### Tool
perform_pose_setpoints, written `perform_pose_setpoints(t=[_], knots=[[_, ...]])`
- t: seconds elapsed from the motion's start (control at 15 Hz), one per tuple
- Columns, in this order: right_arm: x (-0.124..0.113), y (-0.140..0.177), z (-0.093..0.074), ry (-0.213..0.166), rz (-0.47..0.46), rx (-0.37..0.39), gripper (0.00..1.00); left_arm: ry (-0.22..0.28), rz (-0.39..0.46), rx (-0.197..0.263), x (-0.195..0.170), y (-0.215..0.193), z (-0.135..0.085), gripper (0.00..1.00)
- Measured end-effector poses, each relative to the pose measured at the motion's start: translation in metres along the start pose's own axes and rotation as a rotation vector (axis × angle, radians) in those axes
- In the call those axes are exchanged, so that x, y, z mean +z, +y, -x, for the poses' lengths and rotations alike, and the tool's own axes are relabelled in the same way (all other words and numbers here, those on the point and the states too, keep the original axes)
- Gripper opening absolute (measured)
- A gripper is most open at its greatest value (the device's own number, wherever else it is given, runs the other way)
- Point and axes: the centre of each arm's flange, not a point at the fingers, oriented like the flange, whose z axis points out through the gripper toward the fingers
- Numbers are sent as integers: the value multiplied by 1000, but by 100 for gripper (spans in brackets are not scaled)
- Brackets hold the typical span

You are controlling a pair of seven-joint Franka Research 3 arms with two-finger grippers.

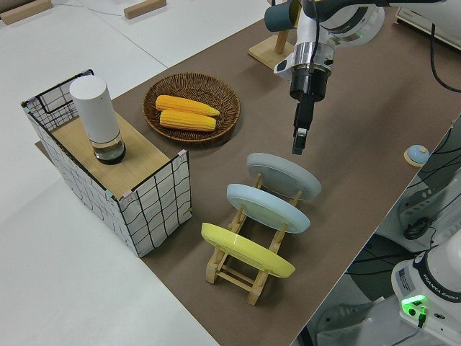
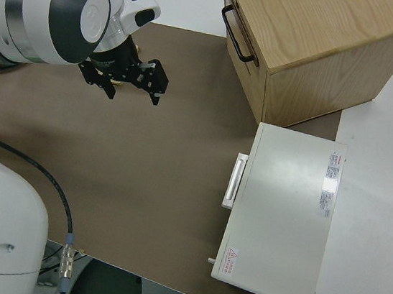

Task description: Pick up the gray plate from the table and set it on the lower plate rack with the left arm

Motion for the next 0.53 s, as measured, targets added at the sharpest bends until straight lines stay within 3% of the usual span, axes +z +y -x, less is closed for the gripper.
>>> perform_pose_setpoints(t=[0.07,0.2,0.53], knots=[[0,0,0,0,0,0,99,5,54,2,-11,3,3,99],[0,0,0,0,0,0,99,27,182,-4,-40,6,14,100],[0,0,0,0,0,0,99,76,396,-104,-112,-25,31,100]])
